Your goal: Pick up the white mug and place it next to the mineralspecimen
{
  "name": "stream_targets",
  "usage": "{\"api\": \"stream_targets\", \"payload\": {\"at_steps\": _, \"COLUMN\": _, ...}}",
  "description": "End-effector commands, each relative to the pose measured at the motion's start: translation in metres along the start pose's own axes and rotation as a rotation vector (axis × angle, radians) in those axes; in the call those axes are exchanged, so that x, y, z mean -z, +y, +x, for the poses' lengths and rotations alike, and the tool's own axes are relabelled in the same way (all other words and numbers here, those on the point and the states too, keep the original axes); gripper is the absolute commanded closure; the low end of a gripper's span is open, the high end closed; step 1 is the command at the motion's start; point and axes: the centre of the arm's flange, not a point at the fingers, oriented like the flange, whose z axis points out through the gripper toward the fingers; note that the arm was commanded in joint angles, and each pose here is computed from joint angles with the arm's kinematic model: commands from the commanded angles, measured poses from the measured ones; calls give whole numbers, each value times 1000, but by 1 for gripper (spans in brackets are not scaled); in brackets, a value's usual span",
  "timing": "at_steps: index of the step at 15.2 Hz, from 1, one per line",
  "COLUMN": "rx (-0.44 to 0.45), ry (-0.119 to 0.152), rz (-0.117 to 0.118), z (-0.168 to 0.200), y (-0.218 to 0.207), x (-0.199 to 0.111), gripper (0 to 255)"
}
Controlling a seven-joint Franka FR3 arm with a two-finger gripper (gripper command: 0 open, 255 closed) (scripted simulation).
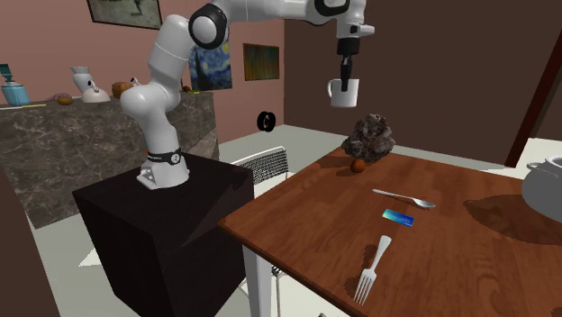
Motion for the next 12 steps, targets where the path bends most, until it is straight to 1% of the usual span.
{"api": "stream_targets", "payload": {"at_steps": 1, "rx": -1, "ry": 1, "rz": 0, "z": 0, "y": -3, "x": -9, "gripper": 255}}
{"api": "stream_targets", "payload": {"at_steps": 12, "rx": -1, "ry": 1, "rz": 0, "z": -1, "y": -3, "x": -67, "gripper": 255}}
